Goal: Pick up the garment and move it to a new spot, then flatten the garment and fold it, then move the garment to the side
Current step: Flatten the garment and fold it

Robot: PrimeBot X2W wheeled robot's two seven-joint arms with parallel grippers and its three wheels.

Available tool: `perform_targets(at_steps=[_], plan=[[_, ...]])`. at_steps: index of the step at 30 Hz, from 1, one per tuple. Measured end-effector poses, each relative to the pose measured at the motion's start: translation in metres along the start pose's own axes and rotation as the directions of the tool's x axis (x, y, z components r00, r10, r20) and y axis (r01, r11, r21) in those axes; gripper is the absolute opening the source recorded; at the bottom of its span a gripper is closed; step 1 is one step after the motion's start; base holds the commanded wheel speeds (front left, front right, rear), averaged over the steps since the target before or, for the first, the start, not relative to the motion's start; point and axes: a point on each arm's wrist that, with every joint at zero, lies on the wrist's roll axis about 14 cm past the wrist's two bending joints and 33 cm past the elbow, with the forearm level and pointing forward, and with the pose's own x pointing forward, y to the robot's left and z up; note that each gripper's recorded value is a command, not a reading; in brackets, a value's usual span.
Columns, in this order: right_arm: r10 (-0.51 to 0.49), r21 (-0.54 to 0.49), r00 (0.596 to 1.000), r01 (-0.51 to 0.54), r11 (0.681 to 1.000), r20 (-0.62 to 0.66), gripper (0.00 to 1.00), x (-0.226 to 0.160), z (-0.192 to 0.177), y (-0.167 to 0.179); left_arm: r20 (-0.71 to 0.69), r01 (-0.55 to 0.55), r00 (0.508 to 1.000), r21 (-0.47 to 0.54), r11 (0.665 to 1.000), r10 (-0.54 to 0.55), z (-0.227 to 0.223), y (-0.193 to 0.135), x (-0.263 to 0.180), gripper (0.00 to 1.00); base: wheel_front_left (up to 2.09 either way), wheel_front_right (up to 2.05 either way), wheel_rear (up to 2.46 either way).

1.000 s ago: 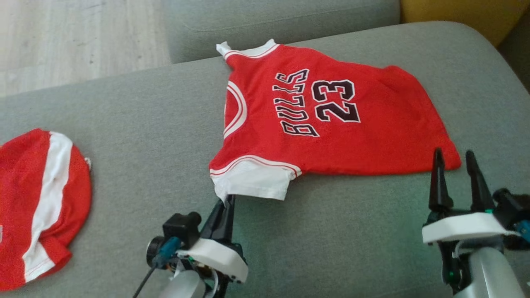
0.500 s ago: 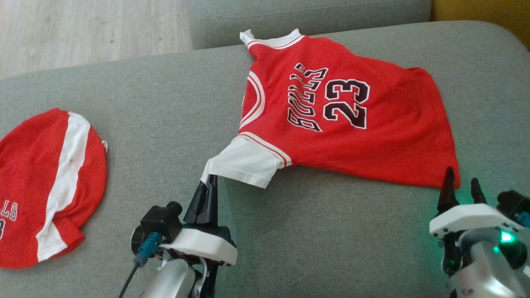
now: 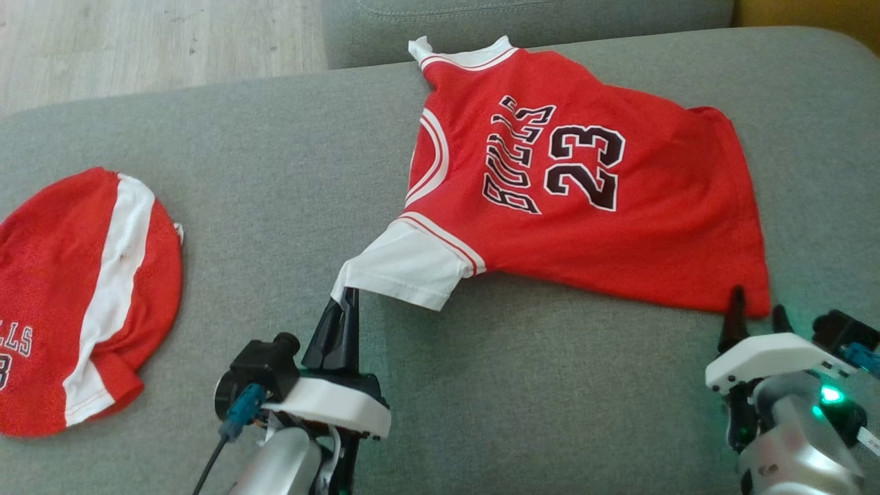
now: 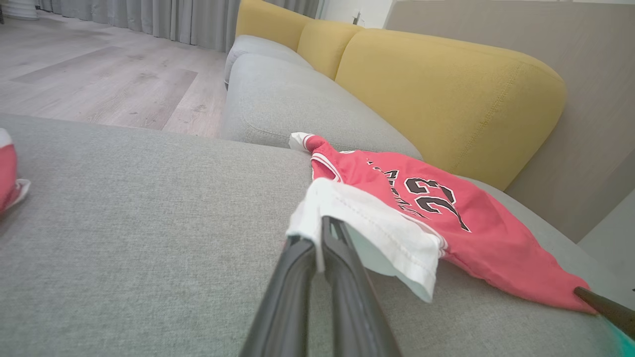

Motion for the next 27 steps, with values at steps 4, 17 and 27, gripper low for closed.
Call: perform_targets(at_steps=[4,17,27], plan=[[0.027,-0.012,0.999,-0.027,1.0,-0.02,0.5,0.0,-0.005,0.008,0.004,0.0,1.0,0.004,1.0,0.0,0.001,0.0,0.001,0.0,0.0,0.0,0.0],[0.172,-0.08,0.978,-0.163,0.983,0.121,0.0,0.002,0.044,0.052,0.058,-0.025,0.998,-0.005,1.0,0.026,0.02,0.008,0.002,0.0,0.0,0.0,0.0],[0.368,-0.241,0.83,-0.289,0.926,0.419,0.0,-0.037,0.154,0.111,0.245,0.005,0.969,0.027,1.0,-0.012,0.09,0.003,0.0,0.0,0.0,0.0,0.0]])
